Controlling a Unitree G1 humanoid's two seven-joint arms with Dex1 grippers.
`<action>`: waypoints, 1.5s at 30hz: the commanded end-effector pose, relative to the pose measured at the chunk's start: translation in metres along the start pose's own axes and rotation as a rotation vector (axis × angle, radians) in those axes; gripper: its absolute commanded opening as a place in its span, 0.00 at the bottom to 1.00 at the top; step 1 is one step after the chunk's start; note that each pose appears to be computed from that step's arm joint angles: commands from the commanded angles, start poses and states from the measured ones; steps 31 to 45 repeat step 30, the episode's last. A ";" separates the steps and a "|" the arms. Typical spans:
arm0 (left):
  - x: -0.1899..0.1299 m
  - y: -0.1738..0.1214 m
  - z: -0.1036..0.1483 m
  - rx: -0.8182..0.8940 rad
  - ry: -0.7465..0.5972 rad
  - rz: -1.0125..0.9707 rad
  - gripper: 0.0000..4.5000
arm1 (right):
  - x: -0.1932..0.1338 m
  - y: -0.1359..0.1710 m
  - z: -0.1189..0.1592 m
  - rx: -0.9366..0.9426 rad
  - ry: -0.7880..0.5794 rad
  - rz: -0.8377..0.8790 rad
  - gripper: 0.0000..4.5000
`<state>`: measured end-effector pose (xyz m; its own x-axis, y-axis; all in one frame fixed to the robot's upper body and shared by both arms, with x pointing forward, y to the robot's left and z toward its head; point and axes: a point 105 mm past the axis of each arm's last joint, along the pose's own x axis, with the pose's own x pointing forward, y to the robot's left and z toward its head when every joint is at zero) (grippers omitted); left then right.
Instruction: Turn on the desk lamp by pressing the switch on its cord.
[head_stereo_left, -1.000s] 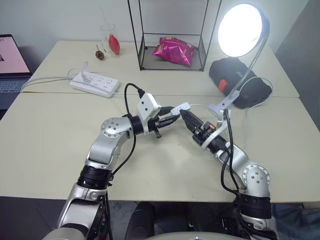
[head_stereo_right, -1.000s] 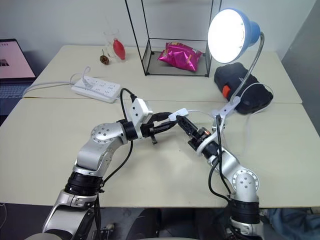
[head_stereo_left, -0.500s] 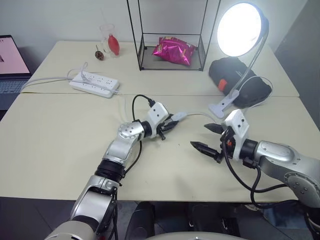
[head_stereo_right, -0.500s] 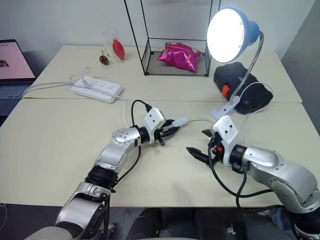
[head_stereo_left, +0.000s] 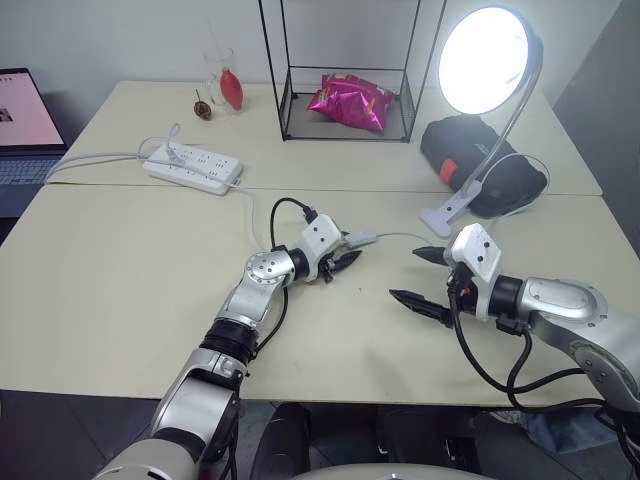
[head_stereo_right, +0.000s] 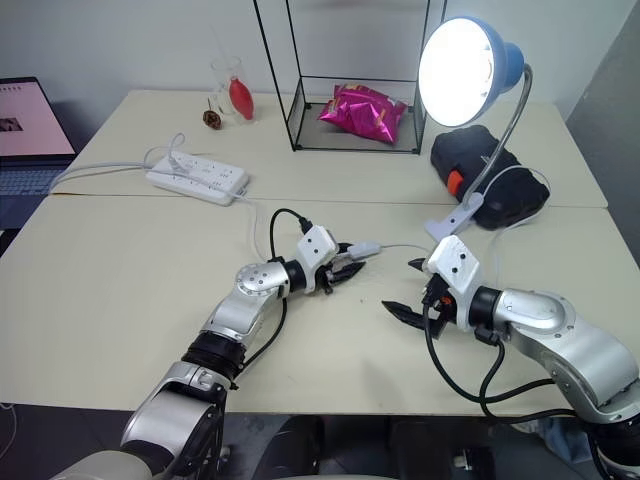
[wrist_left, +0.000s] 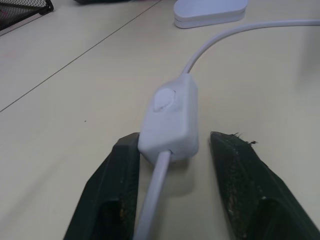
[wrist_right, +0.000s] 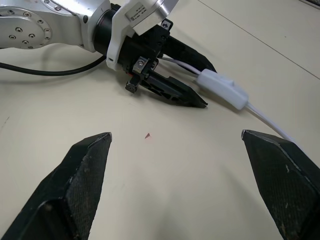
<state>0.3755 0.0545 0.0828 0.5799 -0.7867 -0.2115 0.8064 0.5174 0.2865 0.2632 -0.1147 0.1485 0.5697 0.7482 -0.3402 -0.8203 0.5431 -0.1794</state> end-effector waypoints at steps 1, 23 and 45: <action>-0.004 0.000 0.000 -0.010 -0.001 -0.012 0.74 | -0.006 -0.007 0.009 -0.041 -0.021 -0.023 0.97; -0.180 0.052 0.047 0.056 0.107 0.235 0.95 | -0.031 -0.049 0.017 -0.229 -0.020 -0.051 0.97; -0.194 0.040 0.035 -0.035 0.109 0.259 0.95 | -0.033 -0.056 0.016 -0.267 -0.021 -0.003 0.97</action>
